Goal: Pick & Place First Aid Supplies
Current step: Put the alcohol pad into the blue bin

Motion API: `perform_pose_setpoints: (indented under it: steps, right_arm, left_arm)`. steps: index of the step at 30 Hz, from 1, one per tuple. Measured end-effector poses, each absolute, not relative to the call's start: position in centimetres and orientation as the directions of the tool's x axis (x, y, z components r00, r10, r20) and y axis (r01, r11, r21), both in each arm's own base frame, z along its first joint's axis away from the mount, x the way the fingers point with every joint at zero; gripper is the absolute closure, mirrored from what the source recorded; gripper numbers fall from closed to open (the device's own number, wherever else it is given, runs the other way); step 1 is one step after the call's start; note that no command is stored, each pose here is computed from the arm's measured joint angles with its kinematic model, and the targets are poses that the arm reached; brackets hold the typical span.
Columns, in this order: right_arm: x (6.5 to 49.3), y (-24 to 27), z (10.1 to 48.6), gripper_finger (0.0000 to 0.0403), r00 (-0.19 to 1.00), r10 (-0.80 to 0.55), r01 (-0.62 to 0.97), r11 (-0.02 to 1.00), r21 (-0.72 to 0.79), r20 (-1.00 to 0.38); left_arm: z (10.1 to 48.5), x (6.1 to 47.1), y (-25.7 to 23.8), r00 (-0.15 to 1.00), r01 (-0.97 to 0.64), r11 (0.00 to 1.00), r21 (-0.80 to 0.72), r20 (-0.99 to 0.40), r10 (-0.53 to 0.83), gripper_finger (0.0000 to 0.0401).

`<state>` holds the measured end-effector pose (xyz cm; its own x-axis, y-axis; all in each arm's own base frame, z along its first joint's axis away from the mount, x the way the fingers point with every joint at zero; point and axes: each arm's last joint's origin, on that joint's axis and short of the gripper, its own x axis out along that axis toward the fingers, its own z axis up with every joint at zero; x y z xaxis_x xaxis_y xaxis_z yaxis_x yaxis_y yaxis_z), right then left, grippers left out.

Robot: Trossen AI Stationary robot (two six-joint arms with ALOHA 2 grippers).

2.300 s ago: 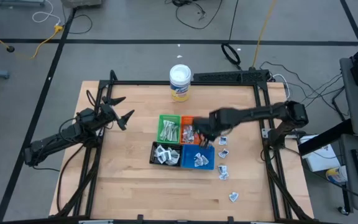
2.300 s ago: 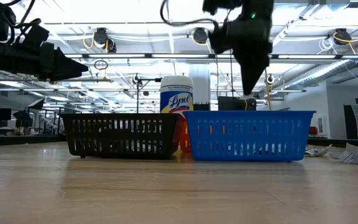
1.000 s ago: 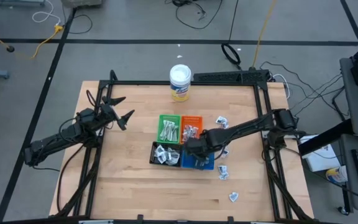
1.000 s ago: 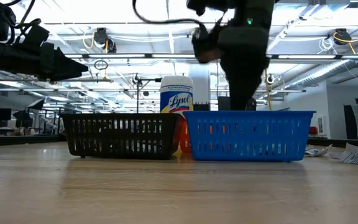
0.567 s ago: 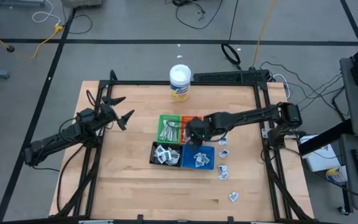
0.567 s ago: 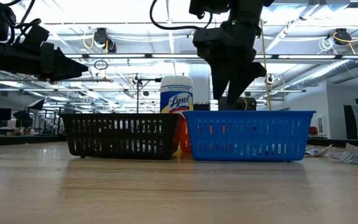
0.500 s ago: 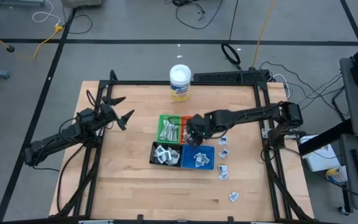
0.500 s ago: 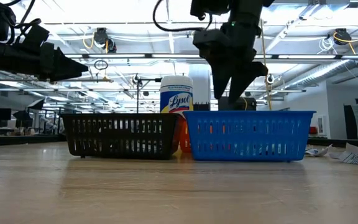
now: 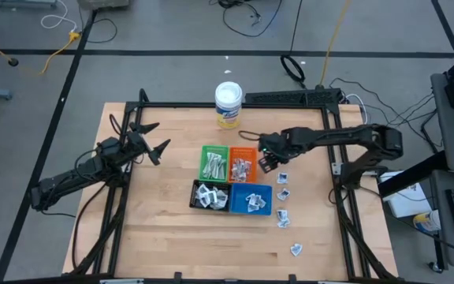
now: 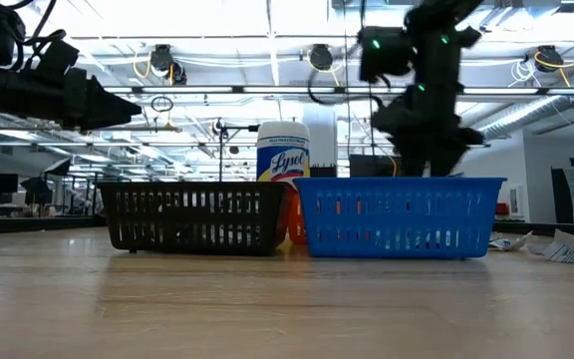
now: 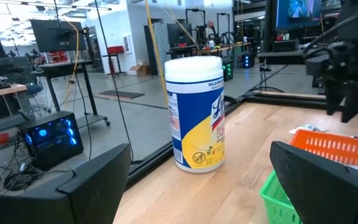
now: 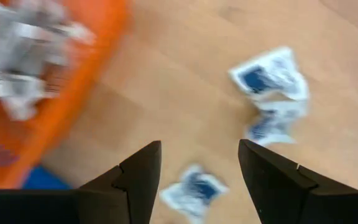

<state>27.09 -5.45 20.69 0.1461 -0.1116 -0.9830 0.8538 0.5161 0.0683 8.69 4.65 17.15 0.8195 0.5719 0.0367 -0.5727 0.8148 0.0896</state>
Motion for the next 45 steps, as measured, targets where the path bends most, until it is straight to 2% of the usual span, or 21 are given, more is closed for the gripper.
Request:
perform_pose_setpoints:
  steps: [4, 10, 21, 28, 35, 39, 45]
  right_arm:
    - [24.7, -6.6, 19.3, 0.0195, 0.087, -0.107, 0.869, 0.494, 0.023, -0.990]
    - [22.6, -8.3, 18.8, 0.0195, 0.067, -0.110, 0.876, 0.482, 0.005, -0.992]
    - [23.7, -9.3, 17.7, 0.0195, 0.118, -0.128, 0.871, 0.490, 0.041, -0.985]
    - [24.1, -9.4, 16.3, 0.0195, 0.077, -0.112, 0.872, 0.489, 0.013, -0.991]
    - [23.9, -9.0, 14.7, 0.0200, 0.058, -0.040, 0.876, 0.480, 0.032, -0.998]
    - [23.9, -9.0, 14.6, 0.0246, 0.062, -0.029, 0.883, 0.468, 0.041, -0.998]
    - [24.0, -9.0, 14.7, 0.0385, 0.072, -0.021, 0.892, 0.450, 0.055, -0.997]
  left_arm:
    - [17.1, 8.7, 4.7, 0.819, -0.573, 0.815, 0.090, 0.037, 0.572, 0.0009]
    - [17.1, 8.7, 4.7, 0.820, -0.572, 0.815, 0.090, 0.036, 0.572, 0.0009]
    - [17.1, 8.7, 4.7, 0.820, -0.572, 0.815, 0.090, 0.036, 0.572, 0.0009]
    - [17.1, 8.7, 4.7, 0.820, -0.573, 0.815, 0.090, 0.036, 0.572, 0.0009]
    - [17.2, 8.7, 4.7, 0.820, -0.572, 0.815, 0.090, 0.037, 0.572, 0.0009]
    - [17.1, 8.7, 4.7, 0.820, -0.572, 0.815, 0.090, 0.036, 0.572, 0.0009]
    - [17.1, 8.7, 4.7, 0.820, -0.572, 0.815, 0.090, 0.037, 0.571, 0.0009]
